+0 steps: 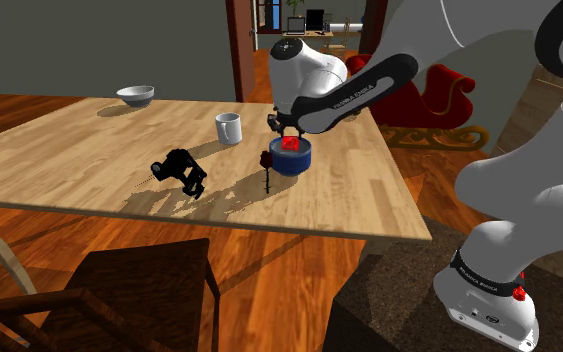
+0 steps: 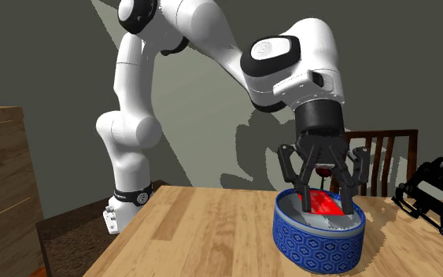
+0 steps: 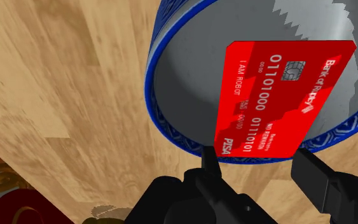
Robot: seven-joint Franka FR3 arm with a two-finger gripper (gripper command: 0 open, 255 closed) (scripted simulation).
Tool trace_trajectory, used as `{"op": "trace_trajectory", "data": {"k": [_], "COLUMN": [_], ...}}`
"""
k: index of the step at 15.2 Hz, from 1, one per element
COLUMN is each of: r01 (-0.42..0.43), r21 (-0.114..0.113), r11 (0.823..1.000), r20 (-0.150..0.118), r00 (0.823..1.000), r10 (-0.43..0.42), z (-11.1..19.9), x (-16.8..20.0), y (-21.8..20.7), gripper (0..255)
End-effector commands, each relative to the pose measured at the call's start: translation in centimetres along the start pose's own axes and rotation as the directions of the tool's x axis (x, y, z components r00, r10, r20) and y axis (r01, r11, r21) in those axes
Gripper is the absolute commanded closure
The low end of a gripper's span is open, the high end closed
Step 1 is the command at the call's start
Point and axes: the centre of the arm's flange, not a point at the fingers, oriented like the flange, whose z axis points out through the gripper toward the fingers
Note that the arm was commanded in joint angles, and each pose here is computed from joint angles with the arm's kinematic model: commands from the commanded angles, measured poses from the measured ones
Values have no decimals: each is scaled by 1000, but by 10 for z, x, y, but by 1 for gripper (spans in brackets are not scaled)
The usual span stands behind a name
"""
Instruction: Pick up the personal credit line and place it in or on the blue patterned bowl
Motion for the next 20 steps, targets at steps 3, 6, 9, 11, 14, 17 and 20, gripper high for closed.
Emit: {"op": "trace_trajectory", "data": {"k": [3,6,9,11,14,17,20], "r01": [0,0,0,0,0,0,0], "r21": [0,0,0,0,0,0,0], "r11": [1000,1000,1000,1000,1000,1000,1000], "r20": [0,0,0,0,0,0,0], "r00": [1000,1000,1000,1000,1000,1000,1000], "r10": [0,0,0,0,0,0,0], "z": [10,10,10,10,10,-16,-40], "x": [-7,-7,-7,-7,-7,-7,-7], "y": [1,1,1,1,1,1,1], "gripper": [255,255,255,0,0,0,0]}}
